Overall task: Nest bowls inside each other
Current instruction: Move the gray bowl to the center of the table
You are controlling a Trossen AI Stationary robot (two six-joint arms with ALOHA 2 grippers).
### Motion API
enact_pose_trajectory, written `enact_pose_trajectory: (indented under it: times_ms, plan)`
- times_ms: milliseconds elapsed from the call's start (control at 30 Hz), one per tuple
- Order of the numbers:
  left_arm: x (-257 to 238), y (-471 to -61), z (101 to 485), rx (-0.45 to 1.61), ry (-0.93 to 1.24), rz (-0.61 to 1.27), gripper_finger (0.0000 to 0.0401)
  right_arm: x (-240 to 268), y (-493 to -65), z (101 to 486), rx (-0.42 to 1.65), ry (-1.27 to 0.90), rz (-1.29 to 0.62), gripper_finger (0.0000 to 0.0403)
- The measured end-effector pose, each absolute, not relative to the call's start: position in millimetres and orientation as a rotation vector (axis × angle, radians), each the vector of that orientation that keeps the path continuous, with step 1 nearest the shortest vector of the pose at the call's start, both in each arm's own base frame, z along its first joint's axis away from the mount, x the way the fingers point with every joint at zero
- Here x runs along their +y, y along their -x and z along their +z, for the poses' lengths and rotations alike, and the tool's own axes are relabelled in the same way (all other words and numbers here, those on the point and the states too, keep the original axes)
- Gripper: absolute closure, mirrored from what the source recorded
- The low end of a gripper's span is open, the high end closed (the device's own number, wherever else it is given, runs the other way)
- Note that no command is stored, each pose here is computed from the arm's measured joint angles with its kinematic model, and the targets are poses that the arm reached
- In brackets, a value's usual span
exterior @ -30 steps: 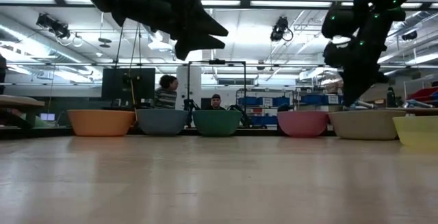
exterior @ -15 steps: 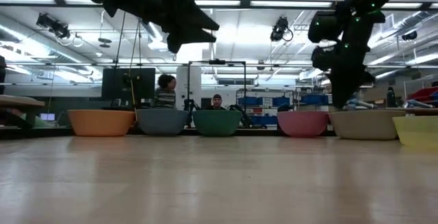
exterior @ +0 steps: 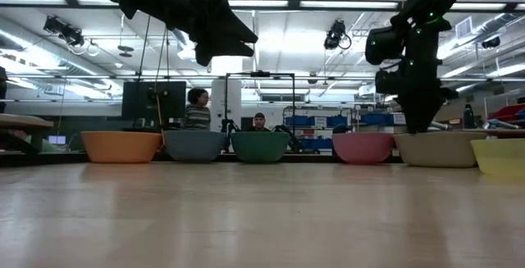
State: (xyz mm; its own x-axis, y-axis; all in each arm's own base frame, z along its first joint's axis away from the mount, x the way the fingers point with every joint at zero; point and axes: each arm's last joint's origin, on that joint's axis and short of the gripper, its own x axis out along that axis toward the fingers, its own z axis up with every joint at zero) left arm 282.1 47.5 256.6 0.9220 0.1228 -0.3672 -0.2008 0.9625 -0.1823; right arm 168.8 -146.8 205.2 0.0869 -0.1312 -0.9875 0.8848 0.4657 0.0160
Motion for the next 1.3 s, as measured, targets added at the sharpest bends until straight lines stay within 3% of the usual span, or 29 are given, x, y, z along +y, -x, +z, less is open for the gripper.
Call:
enact_pose_trajectory:
  times_ms: [233, 467, 633, 1000, 1300]
  plan:
    - [47, -281, 254, 0.393, 0.227, 0.178, 0.0210, -151, -178, 190, 1.298, -0.796, -0.870, 0.0307]
    - [47, -261, 266, 0.420, 0.201, 0.273, 0.0210, -141, -193, 184, 1.314, -0.817, -0.762, 0.0390]
    - [47, -231, 287, 0.408, 0.154, 0.420, 0.0210, -114, -223, 196, 1.275, -0.785, -0.639, 0.0395]
    - [43, -163, 277, 0.702, 0.262, 0.774, 0.0210, -28, -294, 248, 1.038, -0.745, -0.297, 0.0402]
    - [41, -145, 268, 0.838, 0.301, 0.889, 0.0210, 27, -343, 195, 1.114, -0.747, -0.151, 0.0401]
